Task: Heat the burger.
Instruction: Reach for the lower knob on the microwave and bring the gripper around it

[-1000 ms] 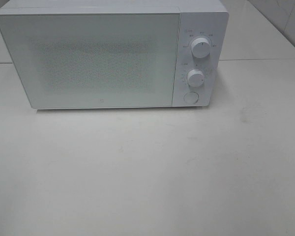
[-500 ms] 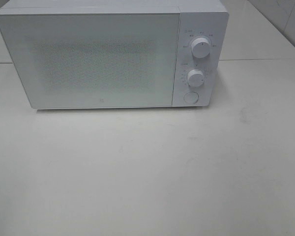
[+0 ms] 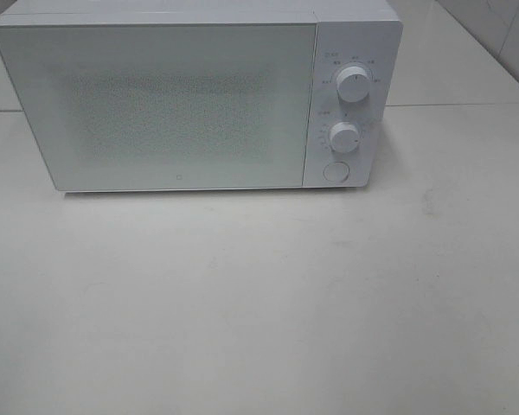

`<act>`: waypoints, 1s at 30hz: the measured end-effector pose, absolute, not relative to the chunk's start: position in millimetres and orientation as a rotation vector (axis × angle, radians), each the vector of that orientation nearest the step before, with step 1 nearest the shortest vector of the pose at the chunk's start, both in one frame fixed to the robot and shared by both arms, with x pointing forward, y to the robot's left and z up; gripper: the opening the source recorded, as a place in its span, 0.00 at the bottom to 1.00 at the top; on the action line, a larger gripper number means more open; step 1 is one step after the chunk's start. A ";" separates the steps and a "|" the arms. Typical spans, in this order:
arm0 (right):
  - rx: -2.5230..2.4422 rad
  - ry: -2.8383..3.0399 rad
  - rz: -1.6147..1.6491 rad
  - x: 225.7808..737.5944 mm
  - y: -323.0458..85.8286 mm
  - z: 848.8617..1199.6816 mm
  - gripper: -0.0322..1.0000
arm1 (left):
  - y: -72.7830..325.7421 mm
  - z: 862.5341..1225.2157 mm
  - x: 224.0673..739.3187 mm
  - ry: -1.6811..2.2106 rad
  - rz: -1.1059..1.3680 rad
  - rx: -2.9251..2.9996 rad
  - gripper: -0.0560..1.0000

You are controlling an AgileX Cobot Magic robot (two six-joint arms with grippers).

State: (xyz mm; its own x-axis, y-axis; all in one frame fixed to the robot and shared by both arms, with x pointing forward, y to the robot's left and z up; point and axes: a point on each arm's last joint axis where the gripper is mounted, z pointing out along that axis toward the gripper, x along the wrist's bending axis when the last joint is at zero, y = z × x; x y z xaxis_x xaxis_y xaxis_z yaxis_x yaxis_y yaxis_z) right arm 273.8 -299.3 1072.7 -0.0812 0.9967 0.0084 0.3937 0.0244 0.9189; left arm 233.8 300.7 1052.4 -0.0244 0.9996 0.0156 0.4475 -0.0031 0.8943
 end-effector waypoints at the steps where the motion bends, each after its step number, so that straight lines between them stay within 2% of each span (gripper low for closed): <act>1: 1.456 1.571 1.044 273.8 -299.3 1072.7 0.77 | 300.7 1052.4 233.8 1.560 0.981 1.537 0.99; 15: 1.434 1.606 1.051 347.2 -285.0 1074.1 0.77 | 300.7 1052.4 233.8 1.560 0.981 1.537 0.99; 30: 1.367 1.584 1.127 416.8 -270.2 1059.4 0.77 | 300.7 1052.4 233.8 1.560 0.981 1.537 0.99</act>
State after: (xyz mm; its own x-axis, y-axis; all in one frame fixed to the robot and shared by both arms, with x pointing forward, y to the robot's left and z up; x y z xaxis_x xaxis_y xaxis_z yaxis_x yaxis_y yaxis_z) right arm 416.8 -270.2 1059.4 -0.1519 0.9884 0.0078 0.3312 0.0435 0.9426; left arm 233.8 300.7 1052.4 -0.0244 0.9996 0.0156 0.4475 -0.0031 0.8943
